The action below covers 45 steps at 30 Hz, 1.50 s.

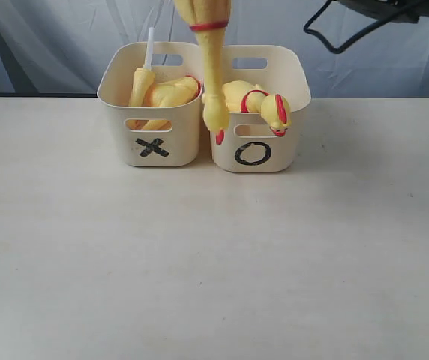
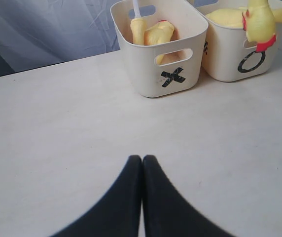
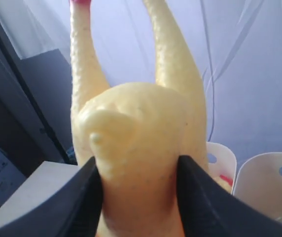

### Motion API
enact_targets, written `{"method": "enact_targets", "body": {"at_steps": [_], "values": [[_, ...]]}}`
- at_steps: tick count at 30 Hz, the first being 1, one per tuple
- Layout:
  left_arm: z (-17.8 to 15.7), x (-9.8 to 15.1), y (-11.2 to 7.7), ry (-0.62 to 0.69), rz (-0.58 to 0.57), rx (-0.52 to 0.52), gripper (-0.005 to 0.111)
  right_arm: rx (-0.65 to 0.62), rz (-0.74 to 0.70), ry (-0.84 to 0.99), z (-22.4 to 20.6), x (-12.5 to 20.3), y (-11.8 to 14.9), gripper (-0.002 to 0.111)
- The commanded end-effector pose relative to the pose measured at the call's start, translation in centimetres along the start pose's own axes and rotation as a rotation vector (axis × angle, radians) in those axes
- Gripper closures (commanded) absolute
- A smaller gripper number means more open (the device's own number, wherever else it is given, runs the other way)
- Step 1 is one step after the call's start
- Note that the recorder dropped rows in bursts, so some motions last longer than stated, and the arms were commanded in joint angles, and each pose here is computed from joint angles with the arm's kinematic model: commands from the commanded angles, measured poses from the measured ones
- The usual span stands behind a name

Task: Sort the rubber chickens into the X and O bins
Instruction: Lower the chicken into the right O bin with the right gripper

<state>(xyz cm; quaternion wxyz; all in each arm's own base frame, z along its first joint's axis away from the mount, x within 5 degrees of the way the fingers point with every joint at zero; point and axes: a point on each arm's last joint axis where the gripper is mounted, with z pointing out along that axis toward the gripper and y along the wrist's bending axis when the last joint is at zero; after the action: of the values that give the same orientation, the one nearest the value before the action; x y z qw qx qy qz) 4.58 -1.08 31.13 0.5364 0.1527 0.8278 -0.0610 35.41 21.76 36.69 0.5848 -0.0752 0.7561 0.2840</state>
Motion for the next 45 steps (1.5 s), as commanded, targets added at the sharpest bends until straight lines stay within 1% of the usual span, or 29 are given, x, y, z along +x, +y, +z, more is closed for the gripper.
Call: {"method": "enact_targets", "body": {"at_steps": [1, 4, 8, 11, 16, 18, 21, 27, 32, 42, 45], "values": [[-0.1, 0.1, 0.0, -0.007, -0.004, 0.003, 0.107, -0.036, 0.118, -0.093, -0.6, -2.4, -2.6, 0.109], [-0.1, 0.1, 0.0, -0.007, -0.003, 0.002, 0.107, -0.04, 0.175, -0.146, -0.8, -3.5, -4.8, 0.109], [-0.1, 0.1, 0.0, -0.005, -0.003, 0.002, 0.107, -0.031, 0.29, -0.213, -0.7, -4.3, -7.9, 0.109], [-0.1, 0.1, 0.0, -0.005, -0.003, 0.002, 0.107, 0.004, 0.276, -0.248, -0.4, -4.3, -10.1, 0.109], [-0.1, 0.1, 0.0, -0.004, 0.031, 0.003, 0.107, 0.04, 0.235, -0.362, 0.1, -4.5, -12.5, 0.109], [-0.1, 0.1, 0.0, 0.001, 0.044, 0.003, 0.107, 0.031, 0.219, -0.414, 0.5, -4.4, -13.0, 0.109], [-0.1, 0.2, 0.0, 0.005, 0.066, 0.003, 0.107, 0.056, 0.153, -0.449, 0.9, -4.0, -13.5, 0.109], [-0.1, 0.2, 0.0, 0.005, 0.075, 0.003, 0.107, 0.123, 0.07, -0.437, 1.9, -2.8, -14.6, 0.109], [-0.1, 0.3, 0.0, 0.021, 0.083, 0.003, 0.107, 0.15, 0.02, -0.394, 2.9, -1.3, -15.4, 0.109], [-0.1, 0.3, 0.0, 0.023, 0.083, 0.003, 0.107, 0.237, 0.046, -0.2, 4.5, 2.1, -17.2, 0.109], [-0.1, 0.3, 0.0, 0.023, 0.083, 0.003, 0.107, 0.232, 0.016, -0.165, 5.0, 3.0, -17.4, 0.109]]}}
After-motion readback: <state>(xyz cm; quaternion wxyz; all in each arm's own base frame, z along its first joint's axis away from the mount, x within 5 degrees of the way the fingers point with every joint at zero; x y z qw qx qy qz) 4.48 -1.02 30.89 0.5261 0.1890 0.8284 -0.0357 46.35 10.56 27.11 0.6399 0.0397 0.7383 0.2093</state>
